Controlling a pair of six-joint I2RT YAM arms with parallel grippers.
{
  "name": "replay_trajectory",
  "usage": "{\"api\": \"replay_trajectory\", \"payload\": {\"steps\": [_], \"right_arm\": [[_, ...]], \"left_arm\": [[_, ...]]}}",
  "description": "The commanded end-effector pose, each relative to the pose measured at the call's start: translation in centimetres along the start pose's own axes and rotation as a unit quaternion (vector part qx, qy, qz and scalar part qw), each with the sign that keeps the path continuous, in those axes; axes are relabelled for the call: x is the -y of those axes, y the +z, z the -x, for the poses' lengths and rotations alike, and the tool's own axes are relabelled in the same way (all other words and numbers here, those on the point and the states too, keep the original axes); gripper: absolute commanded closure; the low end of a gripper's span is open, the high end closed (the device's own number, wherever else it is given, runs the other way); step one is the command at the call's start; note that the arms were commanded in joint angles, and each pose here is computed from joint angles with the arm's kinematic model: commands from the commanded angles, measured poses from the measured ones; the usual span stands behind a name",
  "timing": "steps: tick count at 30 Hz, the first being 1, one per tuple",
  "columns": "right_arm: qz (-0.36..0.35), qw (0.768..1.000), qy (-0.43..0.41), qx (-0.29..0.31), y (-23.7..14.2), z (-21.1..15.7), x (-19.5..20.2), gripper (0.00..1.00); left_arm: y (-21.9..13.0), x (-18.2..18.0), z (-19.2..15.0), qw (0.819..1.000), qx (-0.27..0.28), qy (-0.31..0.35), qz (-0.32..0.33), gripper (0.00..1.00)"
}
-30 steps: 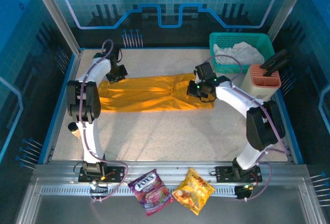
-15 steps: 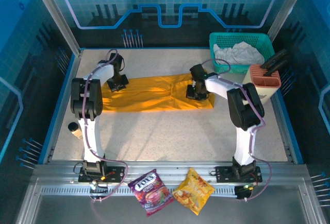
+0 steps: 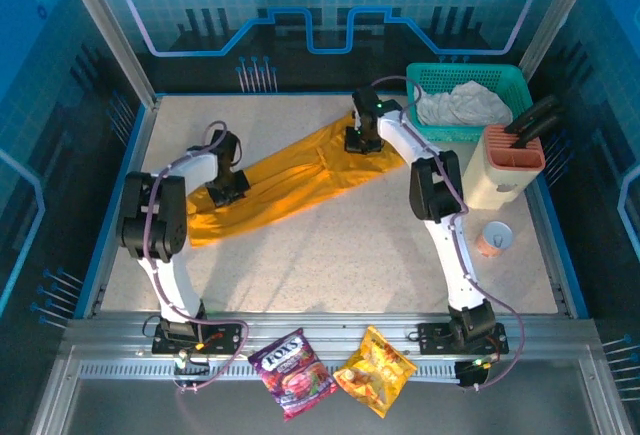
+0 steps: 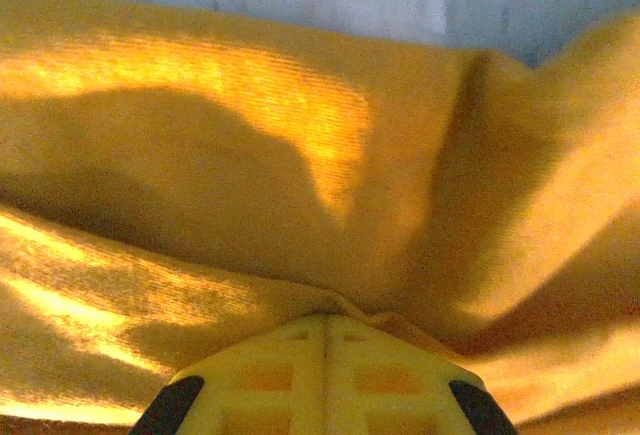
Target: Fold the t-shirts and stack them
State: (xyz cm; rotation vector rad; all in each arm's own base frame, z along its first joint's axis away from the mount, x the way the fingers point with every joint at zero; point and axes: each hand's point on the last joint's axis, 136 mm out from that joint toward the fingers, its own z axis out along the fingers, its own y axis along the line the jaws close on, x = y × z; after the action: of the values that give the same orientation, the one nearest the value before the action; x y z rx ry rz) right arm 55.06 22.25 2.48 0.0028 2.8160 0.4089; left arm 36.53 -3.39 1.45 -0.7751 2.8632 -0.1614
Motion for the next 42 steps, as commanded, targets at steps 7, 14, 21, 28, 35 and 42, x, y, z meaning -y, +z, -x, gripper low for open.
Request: {"api": "replay_trajectory", "payload": {"steps": [7,14,21,28,35,42], "right_arm": [[0.143,0.986,0.078,-0.036,2.7,1.5,-0.1,0.93],[0.209,0.977,0.028,0.027,-5.3,4.4,-4.2,0.93],[0.14,0.989,0.027,0.041,-12.0,-1.1,-4.1,0.98],[0.079,0.993,0.085,0.008,-12.3,-10.4,-4.4,1.0],[0.053,0.995,0.074,-0.039,-10.1,-16.1,-8.6,1.0],[0.008,0.991,0.103,-0.084,-3.7,-16.1,-6.6,1.0]], "left_arm": [[-3.3,3.0,-9.4,0.995,-0.059,-0.007,-0.079,0.98],[-13.4,5.2,-6.9,0.992,0.038,0.03,-0.118,0.81],[-12.1,2.4,-4.9,0.997,0.036,0.014,-0.064,0.8],[-5.1,0.1,-5.4,0.999,-0.011,-0.02,-0.033,0.87],[-1.7,-2.0,-6.8,0.999,-0.024,-0.04,0.002,0.89],[-0.5,-2.9,-9.3,0.998,-0.042,-0.047,-0.001,0.91]]}}
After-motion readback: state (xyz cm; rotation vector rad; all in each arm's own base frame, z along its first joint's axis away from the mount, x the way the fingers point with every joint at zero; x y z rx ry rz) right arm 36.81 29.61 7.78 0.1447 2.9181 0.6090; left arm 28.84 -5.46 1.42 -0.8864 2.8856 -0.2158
